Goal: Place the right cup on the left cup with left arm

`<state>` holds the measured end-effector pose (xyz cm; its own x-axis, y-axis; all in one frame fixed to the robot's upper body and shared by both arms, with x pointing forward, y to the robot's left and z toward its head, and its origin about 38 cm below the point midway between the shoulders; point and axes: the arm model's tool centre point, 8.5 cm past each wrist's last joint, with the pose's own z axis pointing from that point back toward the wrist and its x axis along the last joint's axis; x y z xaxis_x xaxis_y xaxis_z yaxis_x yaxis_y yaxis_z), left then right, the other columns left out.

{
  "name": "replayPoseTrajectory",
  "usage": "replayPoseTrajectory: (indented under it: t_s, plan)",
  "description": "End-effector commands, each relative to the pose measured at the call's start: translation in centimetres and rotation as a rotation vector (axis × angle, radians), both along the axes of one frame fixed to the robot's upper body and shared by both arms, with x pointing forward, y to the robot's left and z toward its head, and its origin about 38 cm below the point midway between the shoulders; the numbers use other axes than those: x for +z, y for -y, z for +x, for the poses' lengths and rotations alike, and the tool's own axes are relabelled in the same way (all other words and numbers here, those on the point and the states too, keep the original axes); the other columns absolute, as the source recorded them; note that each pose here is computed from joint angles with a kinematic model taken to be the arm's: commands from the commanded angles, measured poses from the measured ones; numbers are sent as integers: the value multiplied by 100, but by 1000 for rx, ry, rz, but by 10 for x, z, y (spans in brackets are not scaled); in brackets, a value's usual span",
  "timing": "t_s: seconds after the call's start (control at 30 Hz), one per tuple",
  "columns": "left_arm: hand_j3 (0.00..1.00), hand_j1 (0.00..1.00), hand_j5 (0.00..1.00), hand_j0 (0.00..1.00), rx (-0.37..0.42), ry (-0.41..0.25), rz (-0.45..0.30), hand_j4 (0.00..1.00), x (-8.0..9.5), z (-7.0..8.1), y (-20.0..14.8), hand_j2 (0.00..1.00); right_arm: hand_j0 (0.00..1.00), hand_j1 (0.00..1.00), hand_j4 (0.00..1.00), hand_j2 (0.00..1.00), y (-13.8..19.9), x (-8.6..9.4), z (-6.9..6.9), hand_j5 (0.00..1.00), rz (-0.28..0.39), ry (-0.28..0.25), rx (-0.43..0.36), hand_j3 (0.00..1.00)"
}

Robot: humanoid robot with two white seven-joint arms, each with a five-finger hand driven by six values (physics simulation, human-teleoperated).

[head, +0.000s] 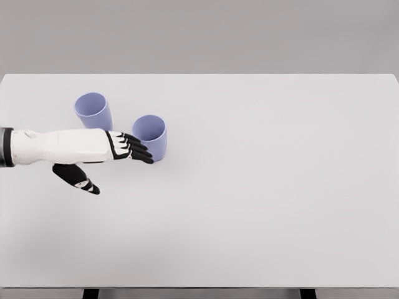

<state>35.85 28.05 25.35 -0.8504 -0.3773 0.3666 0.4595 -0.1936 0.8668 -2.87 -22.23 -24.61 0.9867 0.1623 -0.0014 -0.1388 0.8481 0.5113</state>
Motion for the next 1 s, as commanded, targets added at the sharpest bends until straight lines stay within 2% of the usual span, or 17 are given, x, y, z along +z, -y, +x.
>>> replayPoseTrajectory:
  t_s: [0.0,0.07,0.13,0.27,0.37,0.43,0.47,0.5,0.53,0.6,0.63,0.7,0.77,0.8,0.9,0.97]
  plan:
    - [100,100,100,100,6,-12,-4,100,-1,-1,-1,100,100,100,100,100,0,0,-1,100,1,-2,2,100]
    - [100,100,100,100,6,31,-7,100,14,8,1,100,100,100,100,100,0,1,-6,100,0,-13,-5,100]
    - [100,100,100,100,3,87,-15,100,34,18,5,100,100,100,100,100,0,0,-4,100,0,-9,-2,100]
    - [100,100,100,100,8,107,-52,100,46,32,11,100,100,100,100,100,0,1,-5,100,0,-12,-5,100]
    - [100,100,100,100,-17,96,-70,100,44,36,24,100,100,100,100,100,0,0,-5,100,0,-10,-3,100]
    - [100,100,100,100,-24,62,-81,100,47,36,26,100,100,100,100,100,0,0,-5,100,0,-10,-3,100]
    - [100,100,100,100,-41,46,-49,100,49,36,30,100,100,100,100,100,0,0,-3,100,0,-7,-2,100]
    - [100,100,100,100,-63,-9,-5,100,39,34,35,100,100,100,100,100,0,1,-5,100,0,-12,-2,100]
    - [100,100,100,100,-66,-33,21,100,35,34,34,100,100,100,100,100,0,0,-4,100,0,-10,-3,100]
    - [100,100,100,100,-47,-25,-6,100,47,43,35,100,100,100,100,100,0,1,-5,100,0,-12,-2,100]
    - [100,100,100,100,-43,-3,-17,100,59,51,38,100,100,100,100,100,0,0,-4,100,0,-9,-5,100]
    - [100,100,100,100,-54,23,-19,100,70,56,45,100,100,100,100,100,0,0,-5,100,0,-10,-3,100]
    - [100,100,100,100,-57,33,-19,100,72,65,52,100,100,100,100,100,0,0,-3,100,0,-9,-5,100]
    - [100,100,100,100,-57,25,-8,100,66,70,57,100,100,100,100,100,0,0,-5,100,0,-10,-3,100]
    - [100,100,100,100,-39,32,-12,100,65,77,56,100,100,100,100,100,0,0,-4,100,0,-9,-3,100]
    - [100,100,100,100,-2,47,12,100,62,86,46,100,100,100,100,100,0,0,-5,100,0,-10,-3,100]
